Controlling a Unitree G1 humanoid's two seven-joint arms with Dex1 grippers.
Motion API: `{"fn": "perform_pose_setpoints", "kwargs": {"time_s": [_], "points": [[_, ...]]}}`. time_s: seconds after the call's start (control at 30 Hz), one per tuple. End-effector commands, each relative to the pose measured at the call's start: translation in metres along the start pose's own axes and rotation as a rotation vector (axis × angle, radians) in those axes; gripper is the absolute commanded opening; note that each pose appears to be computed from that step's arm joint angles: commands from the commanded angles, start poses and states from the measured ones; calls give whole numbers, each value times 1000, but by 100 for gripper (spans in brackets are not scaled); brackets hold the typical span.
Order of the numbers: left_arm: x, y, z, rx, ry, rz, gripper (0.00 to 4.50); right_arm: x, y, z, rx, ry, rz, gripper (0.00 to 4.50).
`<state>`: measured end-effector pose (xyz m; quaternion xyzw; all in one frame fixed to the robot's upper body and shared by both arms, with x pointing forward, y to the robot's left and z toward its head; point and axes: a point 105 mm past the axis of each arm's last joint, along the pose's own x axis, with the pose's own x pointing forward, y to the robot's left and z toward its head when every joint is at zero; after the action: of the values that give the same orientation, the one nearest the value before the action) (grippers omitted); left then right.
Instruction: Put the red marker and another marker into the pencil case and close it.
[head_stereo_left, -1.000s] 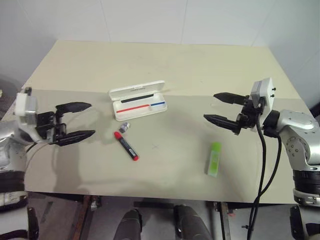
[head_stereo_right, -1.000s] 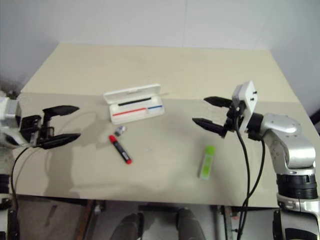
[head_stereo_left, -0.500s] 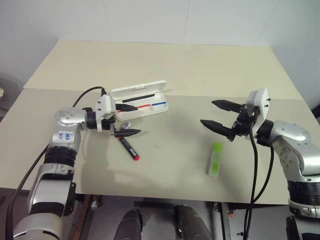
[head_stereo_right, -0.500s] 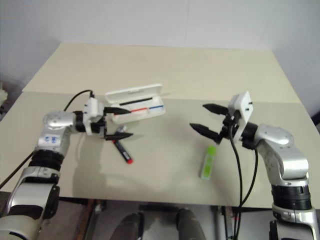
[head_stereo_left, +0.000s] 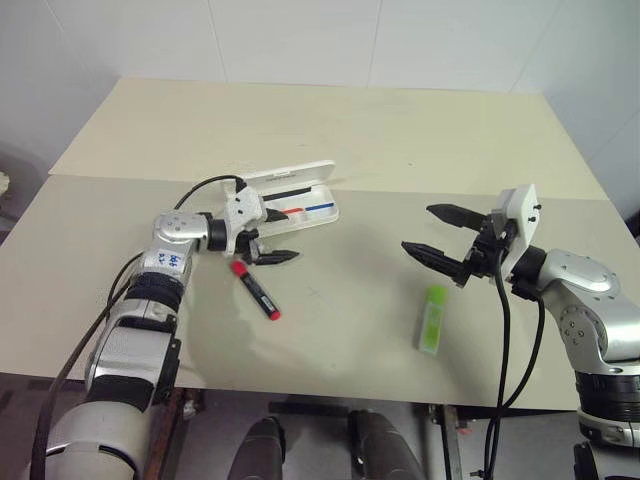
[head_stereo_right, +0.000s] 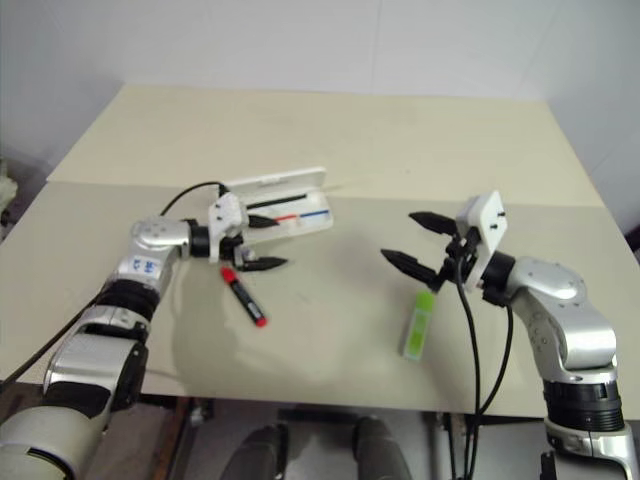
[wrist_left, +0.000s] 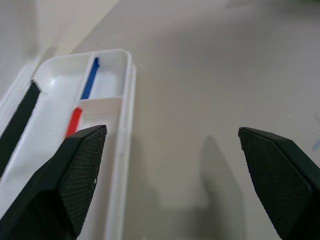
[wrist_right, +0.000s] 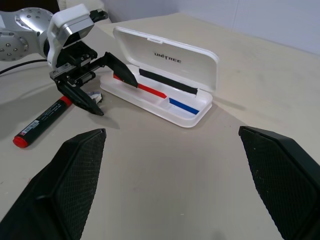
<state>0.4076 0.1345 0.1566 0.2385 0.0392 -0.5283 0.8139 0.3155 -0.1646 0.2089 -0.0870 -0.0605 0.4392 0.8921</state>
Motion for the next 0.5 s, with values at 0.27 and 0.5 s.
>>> {"fn": "perform_pose_setpoints", "kwargs": {"time_s": [0.27, 0.5], "points": [[2, 7, -3, -7, 151, -34, 448, -2, 0, 11, -33, -48, -11, 450], [4, 5, -15, 21, 283, -64, 361, -2, 1, 10, -33, -49, -16, 450]]}}
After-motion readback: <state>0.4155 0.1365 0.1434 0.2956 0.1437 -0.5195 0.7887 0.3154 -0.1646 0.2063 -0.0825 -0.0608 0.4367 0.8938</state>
